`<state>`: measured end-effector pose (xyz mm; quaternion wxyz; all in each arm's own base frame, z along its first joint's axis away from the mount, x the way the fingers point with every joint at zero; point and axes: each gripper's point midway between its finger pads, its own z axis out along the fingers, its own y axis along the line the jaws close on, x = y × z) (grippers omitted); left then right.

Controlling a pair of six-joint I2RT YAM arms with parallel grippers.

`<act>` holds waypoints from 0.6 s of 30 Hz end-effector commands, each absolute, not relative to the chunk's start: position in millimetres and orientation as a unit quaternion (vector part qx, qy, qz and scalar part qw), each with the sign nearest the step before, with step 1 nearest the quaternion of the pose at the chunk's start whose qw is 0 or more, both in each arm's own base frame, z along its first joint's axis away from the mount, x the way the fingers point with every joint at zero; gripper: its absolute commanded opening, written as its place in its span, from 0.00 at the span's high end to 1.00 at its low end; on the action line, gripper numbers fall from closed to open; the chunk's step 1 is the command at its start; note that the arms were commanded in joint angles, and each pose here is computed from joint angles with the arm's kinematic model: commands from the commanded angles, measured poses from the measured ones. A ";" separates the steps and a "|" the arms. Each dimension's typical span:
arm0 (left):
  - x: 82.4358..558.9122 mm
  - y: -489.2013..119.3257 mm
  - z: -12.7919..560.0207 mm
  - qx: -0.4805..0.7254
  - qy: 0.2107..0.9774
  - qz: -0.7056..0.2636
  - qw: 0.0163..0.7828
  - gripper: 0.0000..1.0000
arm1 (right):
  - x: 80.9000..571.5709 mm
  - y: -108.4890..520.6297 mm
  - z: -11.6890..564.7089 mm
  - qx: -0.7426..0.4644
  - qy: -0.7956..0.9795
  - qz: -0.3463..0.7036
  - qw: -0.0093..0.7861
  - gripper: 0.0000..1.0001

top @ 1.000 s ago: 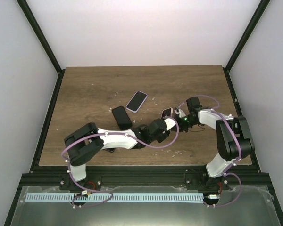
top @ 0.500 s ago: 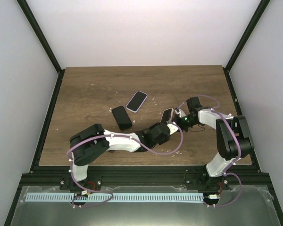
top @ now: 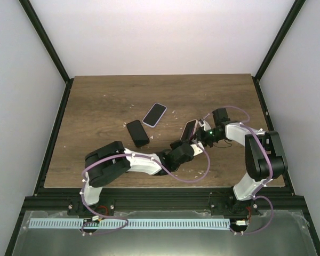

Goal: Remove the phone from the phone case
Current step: Remove the phone case from the phone.

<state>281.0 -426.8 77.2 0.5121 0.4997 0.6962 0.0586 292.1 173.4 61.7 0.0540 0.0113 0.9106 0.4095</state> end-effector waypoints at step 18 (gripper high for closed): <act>291.7 -405.4 141.0 0.408 0.730 0.009 0.548 1.00 | 307.7 165.3 93.4 -0.034 0.914 0.376 0.149 0.99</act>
